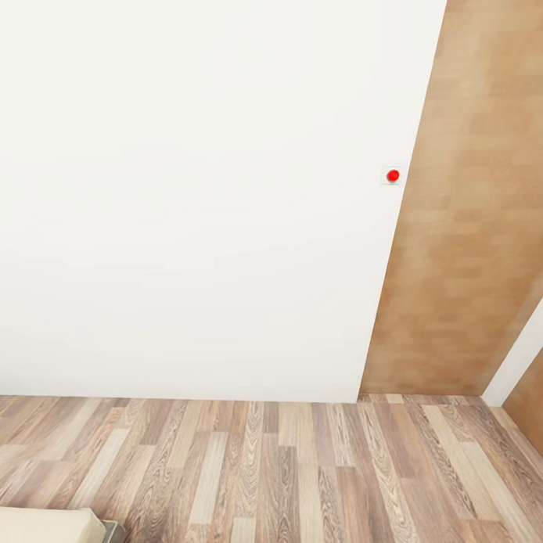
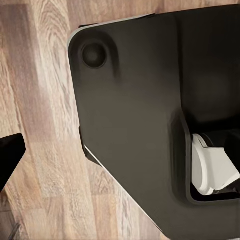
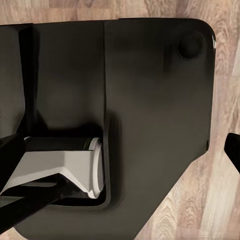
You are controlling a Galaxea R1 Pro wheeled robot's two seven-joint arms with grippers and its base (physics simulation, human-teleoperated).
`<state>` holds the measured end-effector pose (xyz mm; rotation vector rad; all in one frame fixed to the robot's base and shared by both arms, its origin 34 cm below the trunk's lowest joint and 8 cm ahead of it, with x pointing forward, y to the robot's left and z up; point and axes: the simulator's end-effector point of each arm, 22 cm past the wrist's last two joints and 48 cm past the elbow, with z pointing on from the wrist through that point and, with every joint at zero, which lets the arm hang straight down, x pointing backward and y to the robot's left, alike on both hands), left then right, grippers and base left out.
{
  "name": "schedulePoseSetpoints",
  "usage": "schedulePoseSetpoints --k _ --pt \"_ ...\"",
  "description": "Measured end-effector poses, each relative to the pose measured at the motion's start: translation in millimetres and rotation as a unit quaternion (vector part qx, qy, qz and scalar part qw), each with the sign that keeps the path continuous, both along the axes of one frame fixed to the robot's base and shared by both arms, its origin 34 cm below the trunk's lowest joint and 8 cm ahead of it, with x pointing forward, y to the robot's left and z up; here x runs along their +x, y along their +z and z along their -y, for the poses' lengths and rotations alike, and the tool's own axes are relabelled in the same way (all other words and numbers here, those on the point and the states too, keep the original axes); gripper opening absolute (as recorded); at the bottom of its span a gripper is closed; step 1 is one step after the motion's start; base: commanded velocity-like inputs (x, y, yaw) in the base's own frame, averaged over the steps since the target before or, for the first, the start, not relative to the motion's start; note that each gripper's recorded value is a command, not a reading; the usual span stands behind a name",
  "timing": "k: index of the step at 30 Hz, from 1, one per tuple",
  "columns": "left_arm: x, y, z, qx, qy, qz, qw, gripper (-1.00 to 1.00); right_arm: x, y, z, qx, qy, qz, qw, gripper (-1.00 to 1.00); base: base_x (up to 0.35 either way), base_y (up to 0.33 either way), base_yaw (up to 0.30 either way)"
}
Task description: Put all the toys in the child's room - the three board games (two on the bed and one on the table), the two jigsaw puzzles on the table, and the tennis ball on the table - inside the toy box on the table in the child's room.
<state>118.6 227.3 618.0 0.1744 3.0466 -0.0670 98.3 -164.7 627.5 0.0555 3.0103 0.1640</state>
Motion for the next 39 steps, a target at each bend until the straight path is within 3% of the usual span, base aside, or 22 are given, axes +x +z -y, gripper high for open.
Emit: schedulePoseSetpoints --k 19,22,31,39 --pt "-1 0 -2 0.006 0.001 -0.003 1.0000 1.00 0 0 2 -0.003 -0.001 0.000 1.0000 1.00 0.000 0.000 0.000" --pt "-2 0 -5 0.014 0.002 -0.003 0.9999 1.00 0 0 2 -0.004 -0.001 0.000 1.0000 1.00 0.000 0.000 0.000" --pt "1 1 -30 0.072 0.014 0.003 0.9973 1.00 -1 -1 5 -0.007 -0.009 -0.002 0.9999 1.00 0.000 0.000 0.000" --pt "2 2 -35 0.085 0.017 0.006 0.9962 1.00 -2 -1 12 -0.016 -0.048 -0.008 0.9987 1.00 0.000 0.000 0.000"
